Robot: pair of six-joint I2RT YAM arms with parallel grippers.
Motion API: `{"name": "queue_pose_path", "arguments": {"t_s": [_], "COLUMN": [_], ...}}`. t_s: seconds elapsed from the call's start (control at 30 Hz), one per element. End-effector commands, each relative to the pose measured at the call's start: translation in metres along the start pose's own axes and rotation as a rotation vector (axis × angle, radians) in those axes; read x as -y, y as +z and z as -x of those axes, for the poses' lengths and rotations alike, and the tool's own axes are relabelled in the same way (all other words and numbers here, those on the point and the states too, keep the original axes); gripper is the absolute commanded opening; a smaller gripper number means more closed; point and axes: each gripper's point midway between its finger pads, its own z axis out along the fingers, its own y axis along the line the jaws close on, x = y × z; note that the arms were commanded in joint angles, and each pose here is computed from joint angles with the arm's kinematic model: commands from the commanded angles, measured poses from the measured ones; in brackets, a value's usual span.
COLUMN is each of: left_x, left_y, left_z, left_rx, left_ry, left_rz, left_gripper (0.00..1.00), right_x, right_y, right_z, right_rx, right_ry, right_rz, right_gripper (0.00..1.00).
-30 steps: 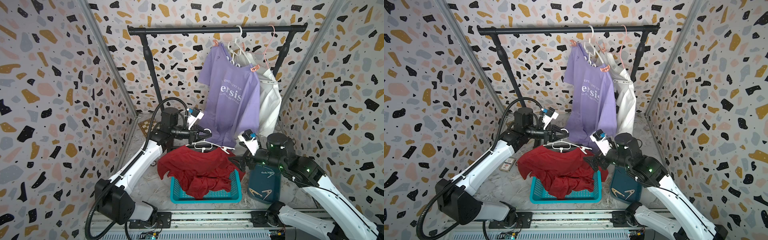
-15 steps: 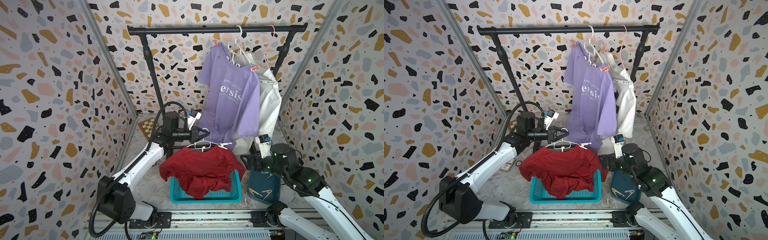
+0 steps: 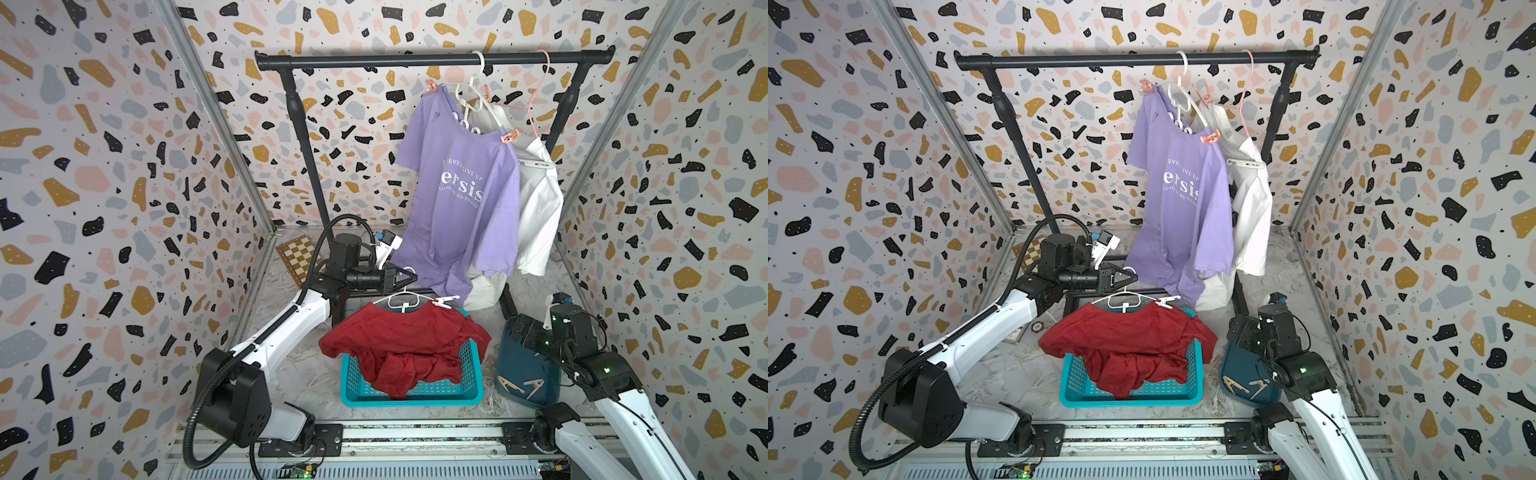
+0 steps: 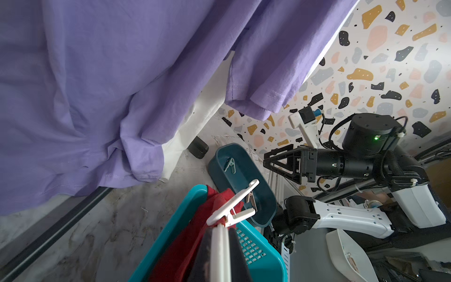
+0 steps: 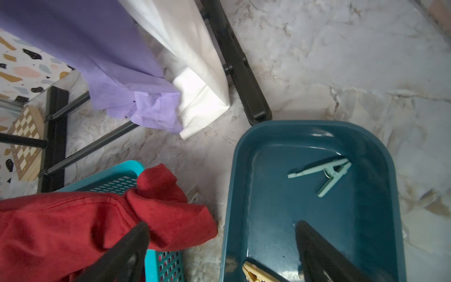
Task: Use clothespins to secure the t-shirt on both sides of the hanger
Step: Place the hanger in the basket.
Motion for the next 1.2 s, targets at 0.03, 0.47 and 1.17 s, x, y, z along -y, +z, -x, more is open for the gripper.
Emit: {"name": "queue_pose_path", "arguments": {"t_s": [0.03, 0.47, 1.17], "left_x": [-0.015, -0.061, -0.028], "left_y": [0.004, 0.009, -0.021], "left_z": [-0.004, -0.024, -0.027], "left_rx": [0.005, 0.002, 0.019], "left_ry": [-0.025, -0.177, -0.068], "left_rz": [0.010, 0.044, 0.104], "left_gripper": [0.02, 0.18, 0.99], "right_x": [0.009, 0.053, 0.085], "right_y": [0.009, 0.051, 0.075], "right_z": [-0.003, -0.025, -0.031], "right_rx": [0.005, -0.065, -0.092], "right_ry": [0.149, 0.333, 0.450], "right_rz": [-0.002, -0.090, -0.211], "right_gripper": [0.94, 0.87, 0.62]}}
